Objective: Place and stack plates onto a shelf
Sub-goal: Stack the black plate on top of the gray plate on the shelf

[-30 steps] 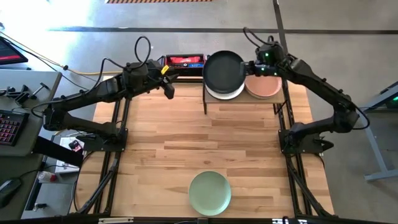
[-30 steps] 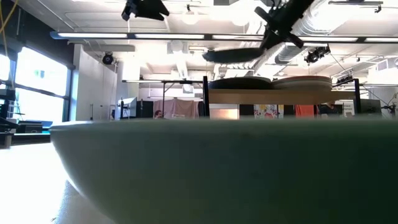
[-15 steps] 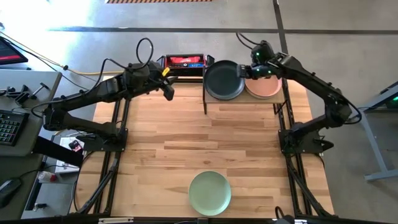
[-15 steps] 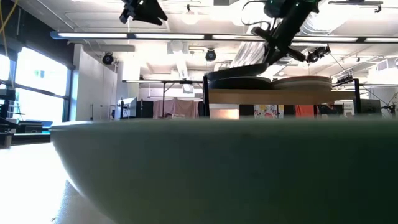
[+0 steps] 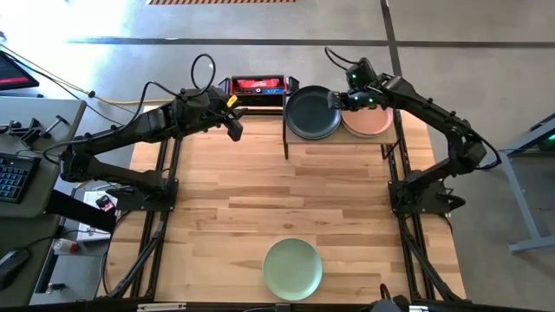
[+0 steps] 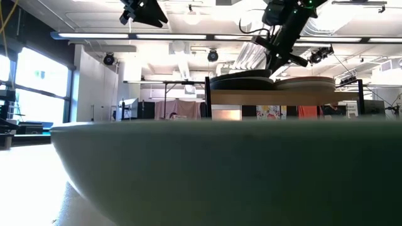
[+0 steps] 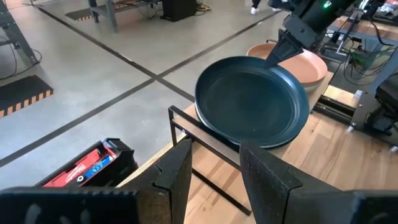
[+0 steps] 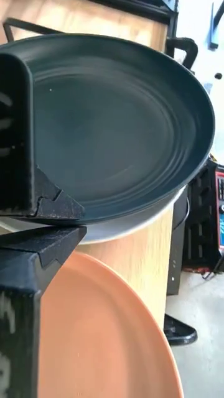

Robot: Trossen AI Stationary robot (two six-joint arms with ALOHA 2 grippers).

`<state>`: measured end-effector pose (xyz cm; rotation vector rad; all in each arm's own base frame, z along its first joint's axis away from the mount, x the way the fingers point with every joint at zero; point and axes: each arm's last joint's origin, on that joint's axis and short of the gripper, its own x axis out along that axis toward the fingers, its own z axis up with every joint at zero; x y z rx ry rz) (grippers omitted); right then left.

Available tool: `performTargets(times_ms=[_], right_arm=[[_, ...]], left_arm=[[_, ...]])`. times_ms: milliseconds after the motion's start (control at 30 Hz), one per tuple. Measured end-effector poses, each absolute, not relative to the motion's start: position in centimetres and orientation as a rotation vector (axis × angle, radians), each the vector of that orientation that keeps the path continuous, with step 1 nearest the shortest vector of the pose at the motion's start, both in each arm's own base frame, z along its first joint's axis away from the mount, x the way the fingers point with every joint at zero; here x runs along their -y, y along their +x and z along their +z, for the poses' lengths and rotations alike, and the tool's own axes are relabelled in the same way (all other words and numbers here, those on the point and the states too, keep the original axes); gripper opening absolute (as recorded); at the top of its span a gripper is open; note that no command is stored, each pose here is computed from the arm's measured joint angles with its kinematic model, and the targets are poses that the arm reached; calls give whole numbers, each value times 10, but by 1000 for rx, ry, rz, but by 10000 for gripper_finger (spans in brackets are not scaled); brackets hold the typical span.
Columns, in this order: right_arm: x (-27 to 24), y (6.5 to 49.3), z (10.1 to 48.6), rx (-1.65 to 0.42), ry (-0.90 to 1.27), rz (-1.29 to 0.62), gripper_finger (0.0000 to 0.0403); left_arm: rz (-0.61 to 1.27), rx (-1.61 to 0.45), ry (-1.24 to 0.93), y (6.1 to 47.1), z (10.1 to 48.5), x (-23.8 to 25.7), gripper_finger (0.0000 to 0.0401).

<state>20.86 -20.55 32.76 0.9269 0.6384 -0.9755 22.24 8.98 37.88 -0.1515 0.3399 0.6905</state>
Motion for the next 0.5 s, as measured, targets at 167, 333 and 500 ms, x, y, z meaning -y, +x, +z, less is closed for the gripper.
performTargets(times_ms=[167, 333, 500], right_arm=[[206, 208, 328, -639, 903, -1007, 0], [207, 208, 328, -639, 887, -1004, 0], [207, 209, 329, -631, 879, -999, 0]], left_arm=[[691, -340, -151, 223, 379, -90, 122], [691, -339, -152, 223, 379, -90, 122], [693, -334, -162, 223, 379, -90, 122]])
